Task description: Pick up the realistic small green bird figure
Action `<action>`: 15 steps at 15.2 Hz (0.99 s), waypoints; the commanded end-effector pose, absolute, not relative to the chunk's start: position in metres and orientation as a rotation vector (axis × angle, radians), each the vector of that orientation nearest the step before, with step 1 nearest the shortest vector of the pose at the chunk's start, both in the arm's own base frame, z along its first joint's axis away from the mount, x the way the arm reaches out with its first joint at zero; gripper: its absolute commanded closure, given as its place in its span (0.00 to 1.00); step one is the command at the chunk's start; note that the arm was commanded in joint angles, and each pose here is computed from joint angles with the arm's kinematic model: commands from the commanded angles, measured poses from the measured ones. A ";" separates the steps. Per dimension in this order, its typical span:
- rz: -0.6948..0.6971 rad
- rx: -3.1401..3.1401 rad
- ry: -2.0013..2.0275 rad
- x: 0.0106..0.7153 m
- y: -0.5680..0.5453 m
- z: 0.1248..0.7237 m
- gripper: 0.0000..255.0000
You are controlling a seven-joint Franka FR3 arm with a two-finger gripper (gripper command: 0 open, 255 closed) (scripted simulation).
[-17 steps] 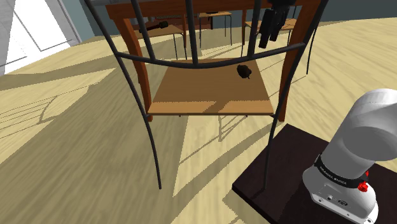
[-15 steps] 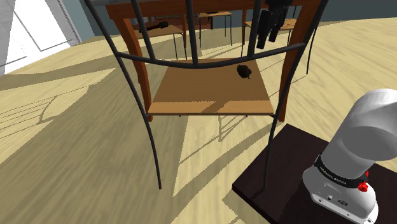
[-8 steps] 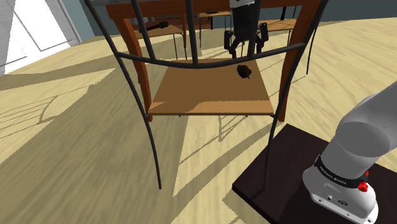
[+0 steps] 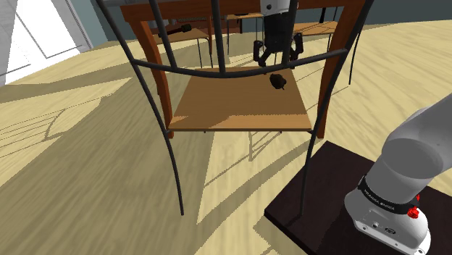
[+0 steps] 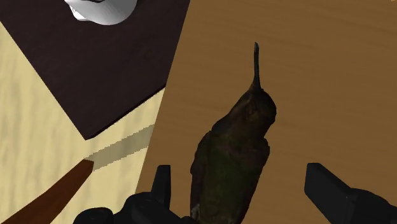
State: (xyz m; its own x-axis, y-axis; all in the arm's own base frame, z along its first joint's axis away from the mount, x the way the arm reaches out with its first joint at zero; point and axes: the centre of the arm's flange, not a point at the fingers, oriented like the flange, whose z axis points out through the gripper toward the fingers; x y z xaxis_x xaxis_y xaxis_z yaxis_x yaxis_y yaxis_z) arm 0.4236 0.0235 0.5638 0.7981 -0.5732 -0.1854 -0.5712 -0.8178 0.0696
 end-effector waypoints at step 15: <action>-0.442 2.938 -0.959 0.438 0.014 0.546 1.00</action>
State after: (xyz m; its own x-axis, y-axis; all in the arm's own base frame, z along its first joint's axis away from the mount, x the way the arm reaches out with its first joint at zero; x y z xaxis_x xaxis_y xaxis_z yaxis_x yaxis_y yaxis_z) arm 0.4342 0.0140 0.5345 0.7665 -0.5788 -0.2782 -0.5717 -0.8124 0.1151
